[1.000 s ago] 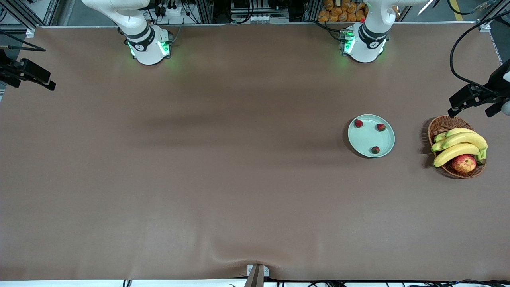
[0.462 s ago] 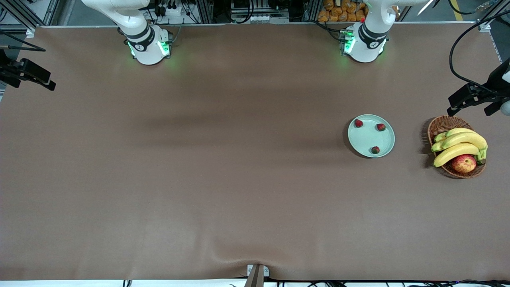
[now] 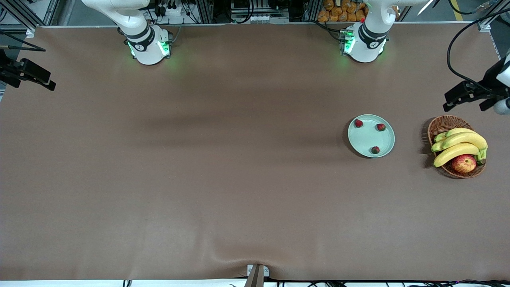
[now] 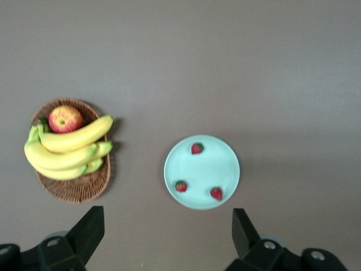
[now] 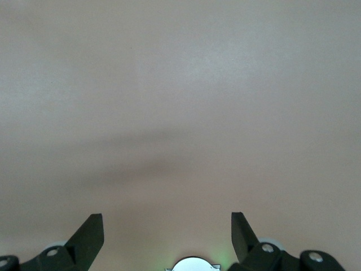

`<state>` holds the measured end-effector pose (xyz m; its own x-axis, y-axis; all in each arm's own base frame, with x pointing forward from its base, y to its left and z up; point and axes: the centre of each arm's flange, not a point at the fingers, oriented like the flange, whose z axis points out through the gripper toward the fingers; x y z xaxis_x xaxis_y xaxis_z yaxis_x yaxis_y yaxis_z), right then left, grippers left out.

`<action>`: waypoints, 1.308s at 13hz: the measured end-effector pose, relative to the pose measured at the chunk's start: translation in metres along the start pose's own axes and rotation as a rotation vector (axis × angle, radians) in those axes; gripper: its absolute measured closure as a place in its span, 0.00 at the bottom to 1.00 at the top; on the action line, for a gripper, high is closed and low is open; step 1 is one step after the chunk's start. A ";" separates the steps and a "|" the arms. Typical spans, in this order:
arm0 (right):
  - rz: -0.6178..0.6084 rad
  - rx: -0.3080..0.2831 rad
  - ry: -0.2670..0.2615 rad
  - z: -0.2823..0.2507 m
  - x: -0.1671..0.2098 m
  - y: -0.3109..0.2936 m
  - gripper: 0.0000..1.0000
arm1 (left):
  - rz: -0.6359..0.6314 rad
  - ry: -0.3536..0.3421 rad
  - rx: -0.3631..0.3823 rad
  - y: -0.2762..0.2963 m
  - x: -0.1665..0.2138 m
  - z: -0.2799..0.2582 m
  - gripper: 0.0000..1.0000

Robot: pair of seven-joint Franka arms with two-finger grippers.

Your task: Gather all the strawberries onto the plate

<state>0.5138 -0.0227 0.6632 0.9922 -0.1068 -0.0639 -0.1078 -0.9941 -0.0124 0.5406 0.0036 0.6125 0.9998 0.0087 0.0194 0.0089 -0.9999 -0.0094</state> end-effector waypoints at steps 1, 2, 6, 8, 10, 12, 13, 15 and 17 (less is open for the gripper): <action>0.000 0.000 0.000 0.000 0.000 0.000 0.00 | 0.001 -0.010 0.000 0.000 -0.001 0.001 0.00; 0.000 0.000 0.000 0.000 0.000 0.000 0.00 | 0.001 -0.013 0.000 0.000 -0.001 0.001 0.00; 0.000 0.000 0.000 0.000 0.000 0.000 0.00 | 0.004 -0.017 0.000 0.002 -0.001 0.003 0.00; 0.000 0.000 0.000 0.000 0.000 0.000 0.00 | 0.004 -0.017 0.000 0.002 -0.001 0.003 0.00; 0.000 0.000 0.000 0.000 0.000 0.000 0.00 | 0.005 -0.018 0.000 0.003 0.000 0.004 0.00; 0.000 0.000 0.000 0.000 0.000 0.000 0.00 | 0.005 -0.019 0.000 0.003 0.000 0.004 0.00; 0.000 0.000 0.000 0.000 0.000 0.000 0.00 | 0.005 -0.019 0.000 0.003 0.000 0.004 0.00; 0.000 0.000 0.000 0.000 0.000 0.000 0.00 | 0.006 -0.021 -0.001 0.004 0.001 0.005 0.00; 0.000 0.000 0.000 0.000 0.000 0.000 0.00 | 0.007 -0.026 -0.001 0.004 0.002 0.008 0.00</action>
